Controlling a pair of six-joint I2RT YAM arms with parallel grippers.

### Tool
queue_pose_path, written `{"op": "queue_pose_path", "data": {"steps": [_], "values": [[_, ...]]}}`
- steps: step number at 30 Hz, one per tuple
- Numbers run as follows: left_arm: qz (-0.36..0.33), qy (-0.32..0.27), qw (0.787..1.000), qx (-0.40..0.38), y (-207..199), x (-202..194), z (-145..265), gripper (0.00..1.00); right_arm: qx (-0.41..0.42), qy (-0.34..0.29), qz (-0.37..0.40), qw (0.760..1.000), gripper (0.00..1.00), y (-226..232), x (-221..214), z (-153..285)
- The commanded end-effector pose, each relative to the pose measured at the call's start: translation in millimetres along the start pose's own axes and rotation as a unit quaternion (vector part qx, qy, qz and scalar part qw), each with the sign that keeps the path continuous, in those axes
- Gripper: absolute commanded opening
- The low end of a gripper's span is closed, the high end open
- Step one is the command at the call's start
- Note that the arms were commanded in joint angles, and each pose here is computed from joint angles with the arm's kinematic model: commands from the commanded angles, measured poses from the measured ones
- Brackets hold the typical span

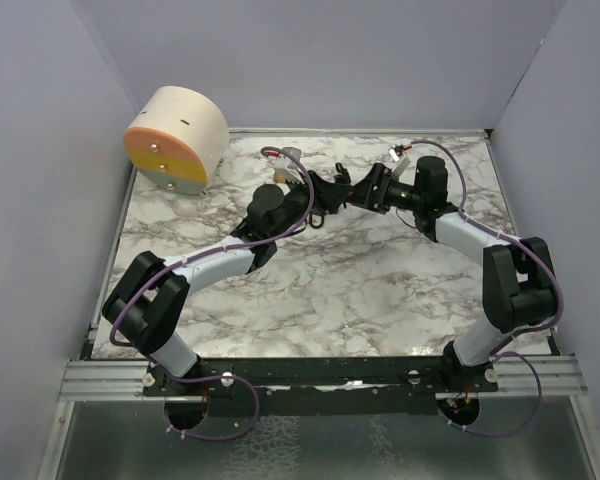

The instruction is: Unlock with the key

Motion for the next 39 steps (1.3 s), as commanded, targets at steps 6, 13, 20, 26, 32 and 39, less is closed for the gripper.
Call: {"op": "queue_pose_path", "data": {"steps": [6, 13, 20, 26, 32, 39], "values": [[-0.010, -0.034, 0.999, -0.004, -0.5, 13.4, 6.8, 0.00, -0.031, -0.045, 0.021, 0.998, 0.96, 2.2, 28.1, 7.1], [-0.006, -0.043, 0.998, 0.050, 30.2, 20.7, 13.5, 0.00, -0.096, -0.051, 0.029, 0.994, 0.97, -19.2, 34.6, 18.1], [-0.039, -0.060, 0.983, 0.169, 73.2, 42.0, 27.8, 0.00, -0.143, -0.057, 0.043, 0.987, 0.97, -30.9, 37.2, 35.2], [-0.163, -0.030, 0.907, 0.386, 132.4, 65.8, 62.3, 0.00, -0.155, -0.056, 0.054, 0.985, 0.97, -28.7, 36.1, 42.9], [-0.219, 0.038, 0.839, 0.497, 189.3, 67.8, 89.6, 0.00, -0.149, -0.051, 0.054, 0.986, 0.97, -25.7, 34.2, 43.5], [-0.217, 0.100, 0.806, 0.542, 235.8, 43.4, 99.9, 0.00, -0.144, -0.053, 0.059, 0.986, 0.97, -19.9, 34.2, 46.9]]}}
Point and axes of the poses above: each gripper's point midway between its finger pads, its own z axis back along the fingers, its own y axis along the line the jaws close on, x = y × z, the point moved 1 cm from there along z, back along the fingers, and after that the axes turned 10 degrees about z, right-handed, at the moved point
